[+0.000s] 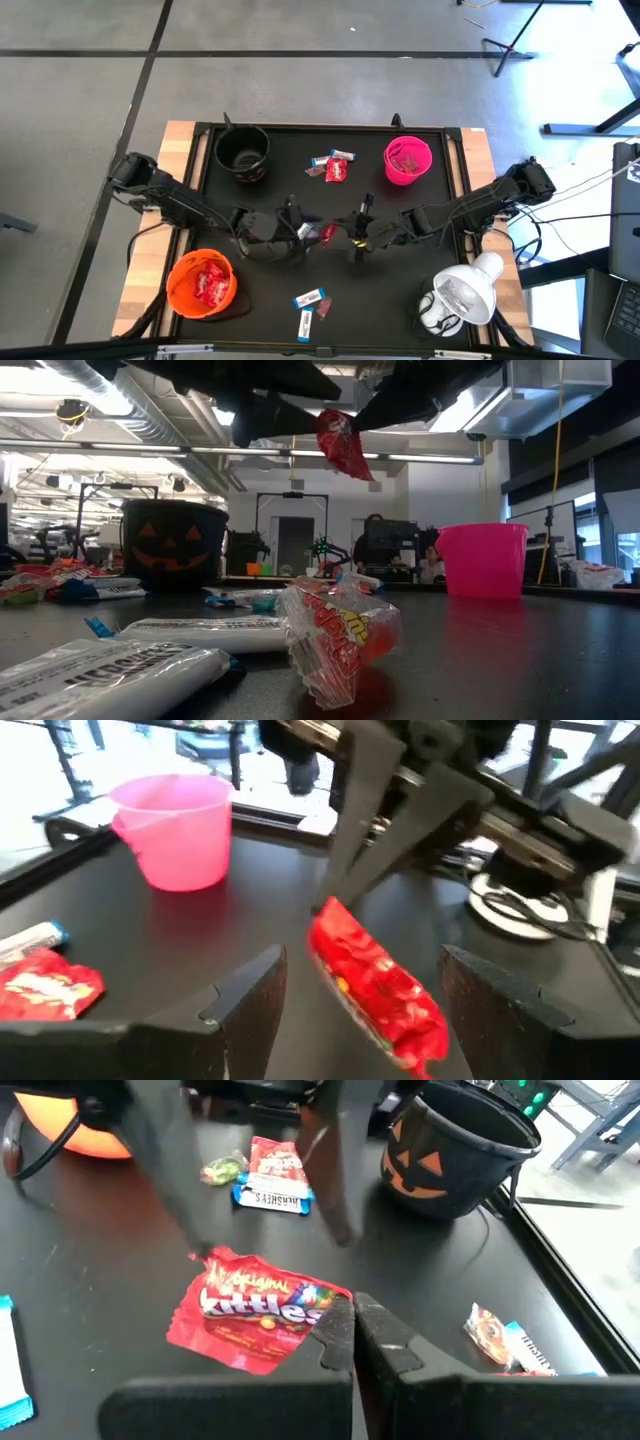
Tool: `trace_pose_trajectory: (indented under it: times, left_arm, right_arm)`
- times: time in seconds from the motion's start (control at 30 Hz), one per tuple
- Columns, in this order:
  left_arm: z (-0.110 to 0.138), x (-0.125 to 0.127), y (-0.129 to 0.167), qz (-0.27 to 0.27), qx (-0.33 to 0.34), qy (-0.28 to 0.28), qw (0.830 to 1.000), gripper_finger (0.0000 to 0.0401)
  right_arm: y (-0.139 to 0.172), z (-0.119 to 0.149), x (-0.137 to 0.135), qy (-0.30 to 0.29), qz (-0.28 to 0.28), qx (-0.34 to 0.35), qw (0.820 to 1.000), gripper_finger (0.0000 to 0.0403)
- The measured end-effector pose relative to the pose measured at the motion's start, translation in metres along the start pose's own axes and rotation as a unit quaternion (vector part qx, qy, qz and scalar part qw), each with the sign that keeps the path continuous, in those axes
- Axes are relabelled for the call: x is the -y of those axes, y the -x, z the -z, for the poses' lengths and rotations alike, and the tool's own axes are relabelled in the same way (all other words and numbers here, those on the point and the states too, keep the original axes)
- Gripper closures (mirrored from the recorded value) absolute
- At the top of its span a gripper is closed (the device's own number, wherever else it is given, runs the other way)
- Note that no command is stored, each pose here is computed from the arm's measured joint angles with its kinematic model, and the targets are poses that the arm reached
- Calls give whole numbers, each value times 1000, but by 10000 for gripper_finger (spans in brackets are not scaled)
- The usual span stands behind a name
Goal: Sort candy
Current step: Put the red candy into the orange bucket
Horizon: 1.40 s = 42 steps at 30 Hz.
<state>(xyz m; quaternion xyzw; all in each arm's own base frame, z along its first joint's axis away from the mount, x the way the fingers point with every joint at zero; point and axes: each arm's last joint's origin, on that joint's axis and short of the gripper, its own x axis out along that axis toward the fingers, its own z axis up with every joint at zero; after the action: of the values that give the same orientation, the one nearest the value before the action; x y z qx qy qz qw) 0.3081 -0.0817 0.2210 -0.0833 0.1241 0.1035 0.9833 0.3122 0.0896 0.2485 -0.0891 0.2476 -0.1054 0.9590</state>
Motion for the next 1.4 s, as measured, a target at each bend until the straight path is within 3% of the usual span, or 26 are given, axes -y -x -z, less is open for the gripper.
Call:
trace_pose_trajectory:
  times: [0.13, 0.63, 0.8, 1.1, 1.23, 1.4]
  left_arm:
    - [2, 1, 0, 14, -10, 10, 1000, 153]
    - [8, -3, 1, -16, -37, 20, 999, 164]
    - [10, -3, 1, -18, -43, 17, 999, 221]
    - [10, -2, 1, -3, -51, 4, 999, 384]
    - [6, -2, 5, 19, -54, 3, 998, 389]
    - [-7, -8, 31, 25, -89, -2, 996, 396]
  right_arm:
    - [0, -3, 0, -4, -2, 14, 1000, 403]
    - [0, -7, -1, -3, -12, 32, 999, 403]
    - [0, -8, -1, -3, -15, 39, 999, 403]
    - [0, -9, -1, 5, -15, 39, 999, 402]
    - [3, -15, -1, 8, -17, 38, 999, 379]
    - [16, -39, -4, 27, -22, 18, 999, 306]
